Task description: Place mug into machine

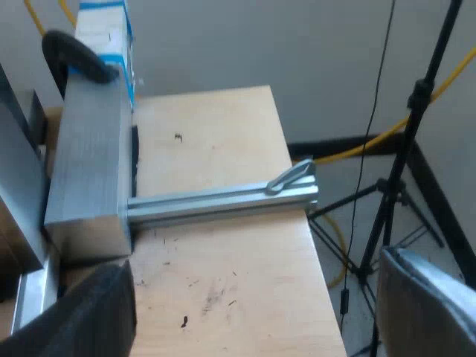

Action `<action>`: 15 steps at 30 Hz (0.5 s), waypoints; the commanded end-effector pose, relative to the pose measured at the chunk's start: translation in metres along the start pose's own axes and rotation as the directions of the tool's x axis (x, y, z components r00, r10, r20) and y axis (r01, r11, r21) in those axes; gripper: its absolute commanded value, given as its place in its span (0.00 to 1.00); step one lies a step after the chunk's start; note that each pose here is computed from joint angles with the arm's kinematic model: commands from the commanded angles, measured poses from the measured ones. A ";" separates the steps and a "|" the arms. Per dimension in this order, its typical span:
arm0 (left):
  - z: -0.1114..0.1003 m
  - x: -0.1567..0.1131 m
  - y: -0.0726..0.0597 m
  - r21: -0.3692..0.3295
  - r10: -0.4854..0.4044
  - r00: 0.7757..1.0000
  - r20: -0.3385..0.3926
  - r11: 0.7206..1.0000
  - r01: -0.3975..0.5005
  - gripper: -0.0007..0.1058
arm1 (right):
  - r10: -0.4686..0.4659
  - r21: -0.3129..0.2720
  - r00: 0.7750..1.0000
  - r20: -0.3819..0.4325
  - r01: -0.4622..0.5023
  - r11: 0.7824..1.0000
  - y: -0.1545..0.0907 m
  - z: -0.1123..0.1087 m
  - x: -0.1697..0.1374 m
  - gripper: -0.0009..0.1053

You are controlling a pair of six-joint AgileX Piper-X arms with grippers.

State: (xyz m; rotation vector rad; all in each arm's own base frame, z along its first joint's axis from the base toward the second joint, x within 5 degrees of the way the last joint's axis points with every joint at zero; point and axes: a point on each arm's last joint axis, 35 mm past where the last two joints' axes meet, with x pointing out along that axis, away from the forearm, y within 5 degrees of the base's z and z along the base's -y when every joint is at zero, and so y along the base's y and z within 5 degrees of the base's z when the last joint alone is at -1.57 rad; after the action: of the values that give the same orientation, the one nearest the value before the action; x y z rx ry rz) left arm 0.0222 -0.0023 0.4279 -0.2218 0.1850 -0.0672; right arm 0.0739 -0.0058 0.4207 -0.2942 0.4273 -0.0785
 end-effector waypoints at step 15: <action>-0.042 -0.081 0.010 -0.003 0.067 0.996 0.067 0.998 -0.067 0.67 | -0.029 0.091 0.993 0.113 0.019 0.996 0.009 -0.074 -0.107 0.66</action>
State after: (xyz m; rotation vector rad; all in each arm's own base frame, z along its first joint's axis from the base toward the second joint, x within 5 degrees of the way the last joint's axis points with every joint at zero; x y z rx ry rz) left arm -0.0686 0.0052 0.3975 -0.2202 0.1103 -0.0148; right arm -0.0440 -0.0028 0.4000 -0.2138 0.3099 -0.1026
